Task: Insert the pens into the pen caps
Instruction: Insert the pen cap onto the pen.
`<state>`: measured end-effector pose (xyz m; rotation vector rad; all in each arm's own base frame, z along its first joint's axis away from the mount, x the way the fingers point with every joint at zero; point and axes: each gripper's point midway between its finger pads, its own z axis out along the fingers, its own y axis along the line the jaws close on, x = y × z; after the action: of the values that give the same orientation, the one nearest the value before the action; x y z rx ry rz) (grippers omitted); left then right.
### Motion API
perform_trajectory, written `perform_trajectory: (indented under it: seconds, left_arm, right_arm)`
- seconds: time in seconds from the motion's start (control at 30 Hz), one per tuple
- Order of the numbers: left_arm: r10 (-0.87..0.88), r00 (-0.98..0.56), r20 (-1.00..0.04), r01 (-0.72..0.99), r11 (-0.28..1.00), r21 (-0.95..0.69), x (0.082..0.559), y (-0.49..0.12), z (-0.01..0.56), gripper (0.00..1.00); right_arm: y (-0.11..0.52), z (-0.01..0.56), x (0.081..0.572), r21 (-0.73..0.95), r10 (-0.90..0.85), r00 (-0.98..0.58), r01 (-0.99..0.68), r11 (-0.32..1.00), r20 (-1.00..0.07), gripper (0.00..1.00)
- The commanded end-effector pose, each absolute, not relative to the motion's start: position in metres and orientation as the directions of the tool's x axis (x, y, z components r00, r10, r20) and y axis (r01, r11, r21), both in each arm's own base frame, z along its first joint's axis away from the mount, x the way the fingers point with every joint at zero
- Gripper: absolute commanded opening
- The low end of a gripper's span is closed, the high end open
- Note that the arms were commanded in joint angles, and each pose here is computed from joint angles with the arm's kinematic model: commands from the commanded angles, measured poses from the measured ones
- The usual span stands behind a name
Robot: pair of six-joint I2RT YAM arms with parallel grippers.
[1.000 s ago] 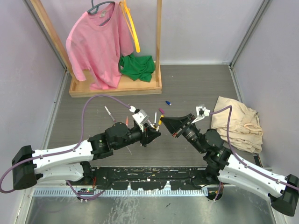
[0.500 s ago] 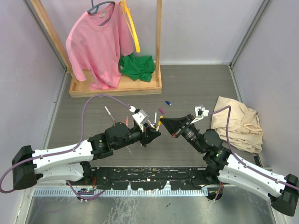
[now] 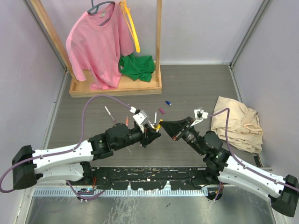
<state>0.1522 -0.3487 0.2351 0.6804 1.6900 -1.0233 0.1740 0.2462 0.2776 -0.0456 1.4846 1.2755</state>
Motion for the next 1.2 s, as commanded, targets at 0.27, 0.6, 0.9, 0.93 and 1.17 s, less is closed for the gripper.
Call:
perform_trajectory:
  seconds: [0.27,0.6,0.9,0.93,1.17]
  left_arm:
    - [-0.162,-0.289,-0.944,0.820,0.466,-0.331,0.157,-0.347,0.273,0.00]
    - [-0.162,-0.288,-0.944,0.820,0.467,-0.331,0.157,-0.347,0.273,0.00]
    - [-0.165,-0.287,-0.944,0.820,0.467,-0.331,0.157,-0.346,0.273,0.00]
    - [-0.166,-0.287,-0.944,0.819,0.468,-0.331,0.157,-0.346,0.273,0.00]
    - [-0.166,-0.287,-0.944,0.819,0.468,-0.331,0.157,-0.346,0.273,0.00]
  right_arm:
    - [0.257,0.245,0.159,0.652,0.524,-0.433,-0.664,0.366,-0.734,0.05]
    - [0.253,0.255,0.162,0.632,0.515,-0.409,-0.665,0.397,-0.753,0.23]
    - [0.244,0.275,0.162,0.607,0.517,-0.370,-0.671,0.425,-0.772,0.38]
    - [0.243,0.277,0.162,0.604,0.518,-0.365,-0.671,0.429,-0.774,0.40]
    - [0.234,0.306,0.166,0.575,0.539,-0.303,-0.679,0.456,-0.786,0.53]
